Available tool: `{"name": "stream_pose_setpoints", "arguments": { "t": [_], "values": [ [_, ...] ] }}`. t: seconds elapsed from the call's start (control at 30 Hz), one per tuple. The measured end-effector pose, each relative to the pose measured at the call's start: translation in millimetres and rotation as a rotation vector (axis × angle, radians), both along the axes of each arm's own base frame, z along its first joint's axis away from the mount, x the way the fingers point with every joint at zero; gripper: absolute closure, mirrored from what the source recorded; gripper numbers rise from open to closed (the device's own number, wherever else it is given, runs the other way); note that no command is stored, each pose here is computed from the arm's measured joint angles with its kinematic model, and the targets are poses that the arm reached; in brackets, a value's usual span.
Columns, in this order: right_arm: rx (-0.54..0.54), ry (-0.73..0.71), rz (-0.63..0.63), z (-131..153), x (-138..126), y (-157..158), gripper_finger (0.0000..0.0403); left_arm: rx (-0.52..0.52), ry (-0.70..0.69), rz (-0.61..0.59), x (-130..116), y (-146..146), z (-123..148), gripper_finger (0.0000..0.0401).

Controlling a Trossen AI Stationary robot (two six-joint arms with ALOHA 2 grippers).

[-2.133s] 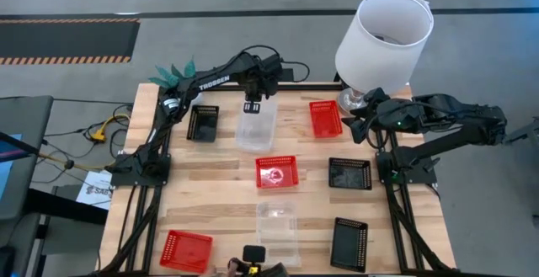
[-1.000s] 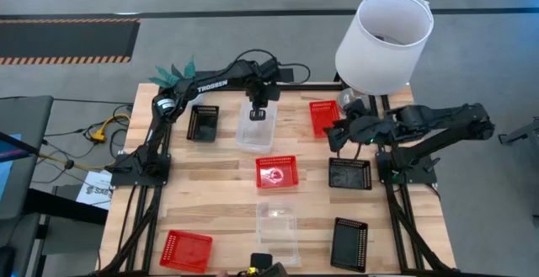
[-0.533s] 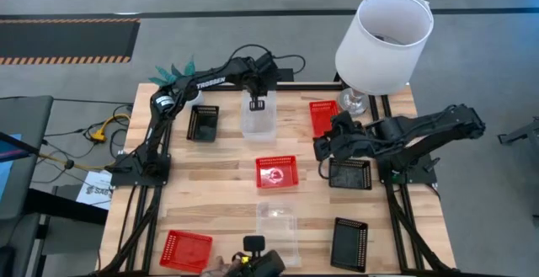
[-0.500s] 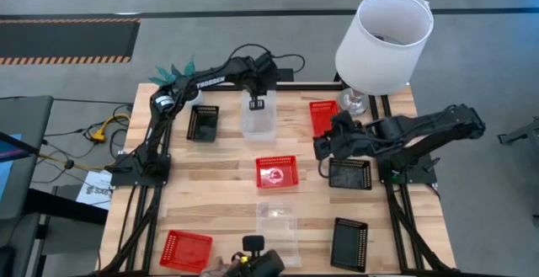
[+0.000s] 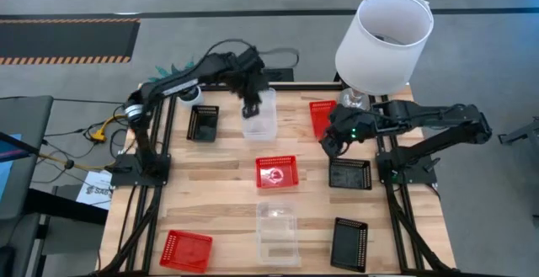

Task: Stack baskets by color
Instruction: Stack the transparent bin on the stacked transparent bins

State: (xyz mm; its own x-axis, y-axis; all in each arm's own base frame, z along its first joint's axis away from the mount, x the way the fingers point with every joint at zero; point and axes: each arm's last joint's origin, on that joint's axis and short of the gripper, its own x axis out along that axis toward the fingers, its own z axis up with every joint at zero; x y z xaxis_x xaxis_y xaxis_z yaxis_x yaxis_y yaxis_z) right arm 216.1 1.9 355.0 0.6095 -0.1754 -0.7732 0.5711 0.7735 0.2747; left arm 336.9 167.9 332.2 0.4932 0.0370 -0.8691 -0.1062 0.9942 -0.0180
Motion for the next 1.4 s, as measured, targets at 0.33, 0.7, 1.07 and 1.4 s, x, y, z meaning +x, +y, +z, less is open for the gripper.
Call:
{"name": "stream_pose_setpoints", "arguments": {
  "t": [0.33, 0.7, 1.07, 1.4],
  "values": [
    [0.018, -0.015, 0.212, -52, -36, 3, 0.0154, -0.219, 0.045, -0.023, -66, -117, -27, 0.0401],
    [-0.143, -0.041, 0.394, -70, -25, 2, 0.0154, -0.643, -0.128, 0.084, -65, -212, -50, 0.0348],
    [-0.190, 0.021, 0.446, -80, -16, -1, 0.0154, -0.597, -0.323, 0.025, -5, -245, -82, 0.0206],
    [-0.137, 0.090, 0.480, -84, -22, 0, 0.0154, -0.419, -0.210, -0.088, 39, -254, -113, 0.0179]
  ]
}}
